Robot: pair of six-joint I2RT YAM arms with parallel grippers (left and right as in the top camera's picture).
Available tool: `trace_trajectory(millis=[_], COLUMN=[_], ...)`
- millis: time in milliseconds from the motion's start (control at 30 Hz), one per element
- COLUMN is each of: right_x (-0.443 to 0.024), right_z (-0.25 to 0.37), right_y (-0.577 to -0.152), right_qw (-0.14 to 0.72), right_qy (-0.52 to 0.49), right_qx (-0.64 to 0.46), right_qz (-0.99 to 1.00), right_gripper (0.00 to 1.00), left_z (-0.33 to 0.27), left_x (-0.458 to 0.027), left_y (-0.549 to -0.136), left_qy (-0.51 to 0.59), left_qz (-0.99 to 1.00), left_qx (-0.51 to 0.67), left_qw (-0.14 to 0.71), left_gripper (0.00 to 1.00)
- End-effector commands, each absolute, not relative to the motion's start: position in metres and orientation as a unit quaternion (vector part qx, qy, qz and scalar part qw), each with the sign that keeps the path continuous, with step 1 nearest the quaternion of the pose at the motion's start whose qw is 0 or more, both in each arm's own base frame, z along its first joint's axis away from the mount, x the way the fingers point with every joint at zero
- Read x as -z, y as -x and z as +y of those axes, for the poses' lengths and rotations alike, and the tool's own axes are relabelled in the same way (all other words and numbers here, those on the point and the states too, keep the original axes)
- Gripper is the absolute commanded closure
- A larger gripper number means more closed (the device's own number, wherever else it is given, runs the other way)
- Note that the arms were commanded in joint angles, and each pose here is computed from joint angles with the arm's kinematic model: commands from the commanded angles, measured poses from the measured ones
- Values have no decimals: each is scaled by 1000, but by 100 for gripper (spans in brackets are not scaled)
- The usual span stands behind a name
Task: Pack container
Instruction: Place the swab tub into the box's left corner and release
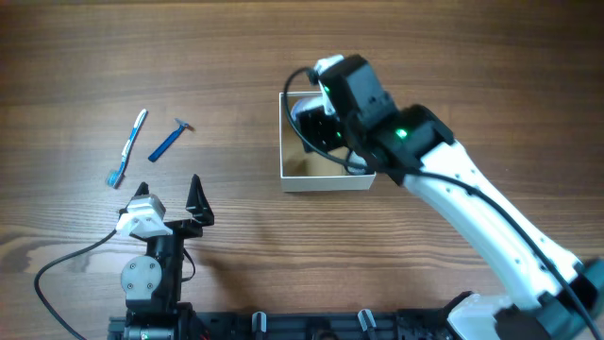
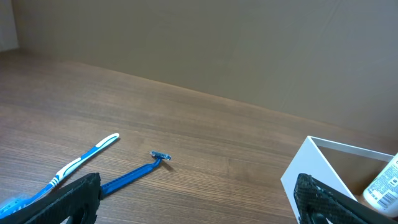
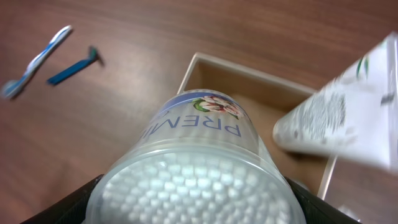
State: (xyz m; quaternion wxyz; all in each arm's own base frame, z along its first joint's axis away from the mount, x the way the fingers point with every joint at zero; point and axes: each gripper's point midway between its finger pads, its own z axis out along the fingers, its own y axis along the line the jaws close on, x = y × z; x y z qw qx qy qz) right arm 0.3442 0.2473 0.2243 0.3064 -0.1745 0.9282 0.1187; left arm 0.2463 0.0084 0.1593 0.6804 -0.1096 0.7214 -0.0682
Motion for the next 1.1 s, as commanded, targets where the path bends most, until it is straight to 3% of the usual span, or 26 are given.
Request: trace_trajectory(millis=[0, 200, 667, 1067], right_x=[-203, -158, -106, -112], right_z=[246, 256, 272, 280], right_y=[-367, -380, -392, -403], right_qw=[304, 253, 217, 245], right_qy=[170, 156, 152, 166], right_qx=[-71, -94, -103, -112], right_qz=[935, 950, 959, 949], right_gripper=[28, 28, 27, 1], left_z=[12, 12, 12, 12], left_x=[-158, -158, -158, -158], left_y=[-246, -246, -246, -246], left_qy=[120, 120, 120, 120], left_qz=[721, 721, 721, 721], left_qx=[65, 65, 65, 65], left_qw=[679, 679, 679, 679], left_gripper=[0, 0, 0, 0])
